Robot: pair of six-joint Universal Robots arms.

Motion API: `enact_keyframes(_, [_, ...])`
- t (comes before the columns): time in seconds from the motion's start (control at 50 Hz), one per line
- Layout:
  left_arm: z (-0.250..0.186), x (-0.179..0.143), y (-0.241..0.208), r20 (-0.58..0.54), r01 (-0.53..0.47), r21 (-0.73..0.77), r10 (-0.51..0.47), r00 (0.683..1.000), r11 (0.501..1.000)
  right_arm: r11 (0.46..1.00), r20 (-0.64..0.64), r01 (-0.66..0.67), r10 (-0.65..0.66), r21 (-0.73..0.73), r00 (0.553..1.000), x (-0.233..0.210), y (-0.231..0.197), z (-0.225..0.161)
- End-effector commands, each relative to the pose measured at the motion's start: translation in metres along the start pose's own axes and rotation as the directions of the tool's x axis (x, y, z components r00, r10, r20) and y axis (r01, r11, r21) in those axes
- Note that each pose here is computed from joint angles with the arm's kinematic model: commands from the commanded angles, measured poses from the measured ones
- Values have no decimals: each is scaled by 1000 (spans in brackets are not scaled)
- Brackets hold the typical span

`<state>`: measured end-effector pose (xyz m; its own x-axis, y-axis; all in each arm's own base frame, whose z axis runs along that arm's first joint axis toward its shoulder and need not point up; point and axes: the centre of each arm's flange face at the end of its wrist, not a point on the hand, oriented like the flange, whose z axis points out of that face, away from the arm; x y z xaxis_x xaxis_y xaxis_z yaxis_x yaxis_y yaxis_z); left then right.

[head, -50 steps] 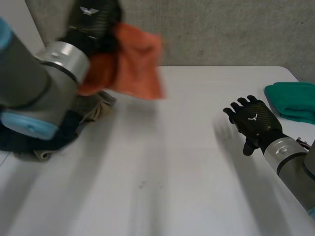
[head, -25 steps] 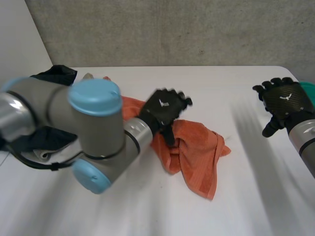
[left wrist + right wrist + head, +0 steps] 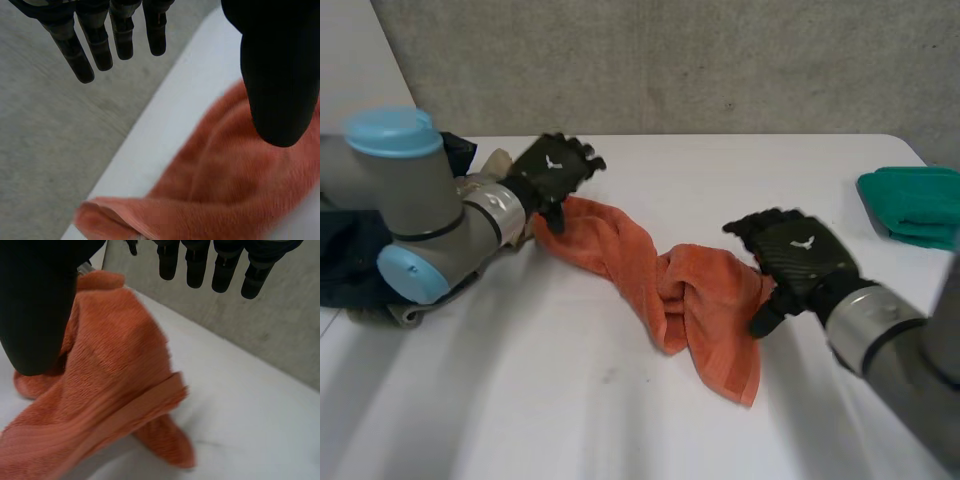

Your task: Fold the laundry.

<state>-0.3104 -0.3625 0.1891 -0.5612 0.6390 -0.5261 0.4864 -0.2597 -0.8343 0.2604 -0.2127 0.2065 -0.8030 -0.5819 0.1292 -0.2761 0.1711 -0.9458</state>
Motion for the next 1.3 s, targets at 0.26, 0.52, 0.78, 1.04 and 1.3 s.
enact_keyframes(0.26, [31,75,25,-181,-14,41,21,983,999,1000,-102,-8,7,-17,995,-13,45,55])
enact_keyframes(0.52, [9,-8,-70,287,-90,208,27,958,974,932,-284,183,-92,314,954,42,-76,81])
enact_keyframes(0.78, [-83,86,-78,115,53,92,-63,991,994,949,-289,207,-134,238,948,53,-61,134])
enact_keyframes(1.04, [-137,162,-51,43,24,-118,-19,999,993,969,-233,245,-245,-28,941,55,16,157])
enact_keyframes(1.3, [-137,74,-128,143,60,15,-61,988,998,968,-212,246,-249,-39,945,48,3,111])
